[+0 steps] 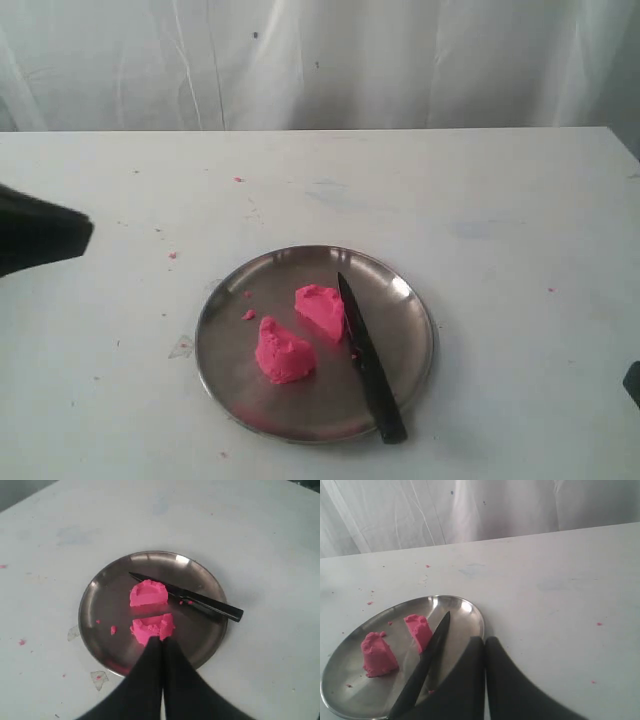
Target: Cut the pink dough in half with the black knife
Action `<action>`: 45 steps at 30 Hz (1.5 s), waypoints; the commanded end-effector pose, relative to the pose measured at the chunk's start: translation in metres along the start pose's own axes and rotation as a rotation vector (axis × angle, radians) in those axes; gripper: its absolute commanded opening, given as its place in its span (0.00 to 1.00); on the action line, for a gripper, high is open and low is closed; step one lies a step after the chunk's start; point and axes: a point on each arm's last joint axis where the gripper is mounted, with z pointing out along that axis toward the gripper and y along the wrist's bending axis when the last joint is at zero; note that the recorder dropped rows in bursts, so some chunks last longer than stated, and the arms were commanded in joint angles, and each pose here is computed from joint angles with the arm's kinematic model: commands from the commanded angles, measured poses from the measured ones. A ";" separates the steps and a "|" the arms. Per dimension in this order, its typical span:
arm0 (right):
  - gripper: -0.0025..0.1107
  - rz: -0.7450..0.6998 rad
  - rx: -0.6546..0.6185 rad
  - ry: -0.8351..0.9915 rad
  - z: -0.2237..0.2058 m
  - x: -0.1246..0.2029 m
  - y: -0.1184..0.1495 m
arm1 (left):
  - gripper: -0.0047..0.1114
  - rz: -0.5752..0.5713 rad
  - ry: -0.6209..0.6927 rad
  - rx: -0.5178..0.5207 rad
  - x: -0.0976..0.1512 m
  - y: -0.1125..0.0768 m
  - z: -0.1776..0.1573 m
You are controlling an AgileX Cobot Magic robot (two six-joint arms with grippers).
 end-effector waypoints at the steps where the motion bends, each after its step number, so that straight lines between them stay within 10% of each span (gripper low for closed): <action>1: 0.02 -0.009 0.002 -0.007 0.000 0.001 0.000 | 0.04 0.028 -0.107 -0.015 0.045 -0.029 -0.032; 17: 0.02 -0.009 0.002 -0.007 0.000 0.001 0.000 | 0.04 -0.302 -0.392 -0.449 0.152 -0.004 -0.003; 45: 0.02 -0.010 0.002 -0.007 0.000 0.001 -0.001 | 0.04 -0.315 -0.348 -0.436 0.184 -0.010 0.006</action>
